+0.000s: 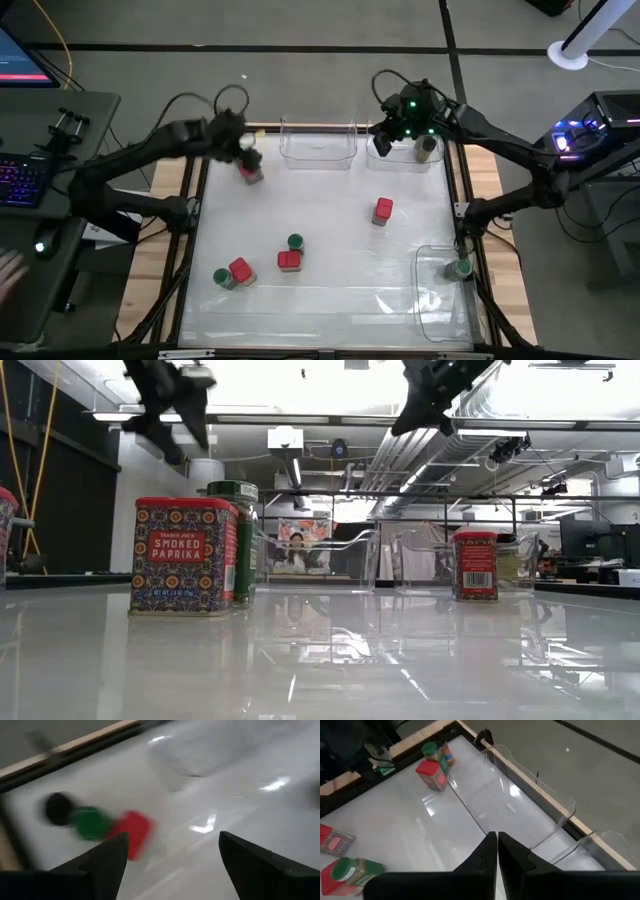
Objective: Sort spices by type
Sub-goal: Put the black seasoning bottle into the top right transparent bin
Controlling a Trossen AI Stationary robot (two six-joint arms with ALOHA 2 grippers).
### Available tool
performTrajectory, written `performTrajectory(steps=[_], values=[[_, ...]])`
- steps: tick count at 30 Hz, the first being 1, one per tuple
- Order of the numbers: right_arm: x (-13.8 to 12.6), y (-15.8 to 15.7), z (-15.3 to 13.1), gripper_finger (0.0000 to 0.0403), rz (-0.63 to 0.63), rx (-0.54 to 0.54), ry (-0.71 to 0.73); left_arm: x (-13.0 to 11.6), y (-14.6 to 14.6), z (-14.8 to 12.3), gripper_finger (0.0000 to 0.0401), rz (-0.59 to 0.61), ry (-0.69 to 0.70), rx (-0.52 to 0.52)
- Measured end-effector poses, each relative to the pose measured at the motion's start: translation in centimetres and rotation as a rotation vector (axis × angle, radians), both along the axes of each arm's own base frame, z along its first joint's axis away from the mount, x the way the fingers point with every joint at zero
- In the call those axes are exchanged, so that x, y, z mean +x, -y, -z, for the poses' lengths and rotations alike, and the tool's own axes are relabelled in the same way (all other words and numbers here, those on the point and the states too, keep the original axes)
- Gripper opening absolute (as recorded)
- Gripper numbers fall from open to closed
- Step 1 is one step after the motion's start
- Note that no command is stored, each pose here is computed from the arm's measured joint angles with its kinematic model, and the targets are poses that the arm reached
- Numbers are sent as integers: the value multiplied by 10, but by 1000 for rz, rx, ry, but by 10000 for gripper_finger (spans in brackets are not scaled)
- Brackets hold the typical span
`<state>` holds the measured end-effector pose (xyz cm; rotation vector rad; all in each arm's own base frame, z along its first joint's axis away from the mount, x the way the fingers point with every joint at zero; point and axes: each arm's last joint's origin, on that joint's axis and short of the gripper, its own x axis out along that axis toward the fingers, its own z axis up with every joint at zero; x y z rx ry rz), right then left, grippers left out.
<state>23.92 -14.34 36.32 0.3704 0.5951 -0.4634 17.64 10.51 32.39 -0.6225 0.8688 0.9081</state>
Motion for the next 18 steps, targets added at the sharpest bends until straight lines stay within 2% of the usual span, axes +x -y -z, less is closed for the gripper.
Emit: performTrajectory(steps=[6, 10, 15, 18], values=[[14, 9, 19, 35, 24, 76, -44, -15, -68, 35, 296, -273, -142, -153], [19, 9, 23, 64, 41, 110, -48, -20, -91, 47, 296, -345, -167, -162], [19, 11, 23, 122, 117, 173, -21, -26, -109, 58, 296, -438, -223, -129], [18, 11, 23, 156, 140, 181, -17, -27, -118, 69, 296, -477, -238, -178]])
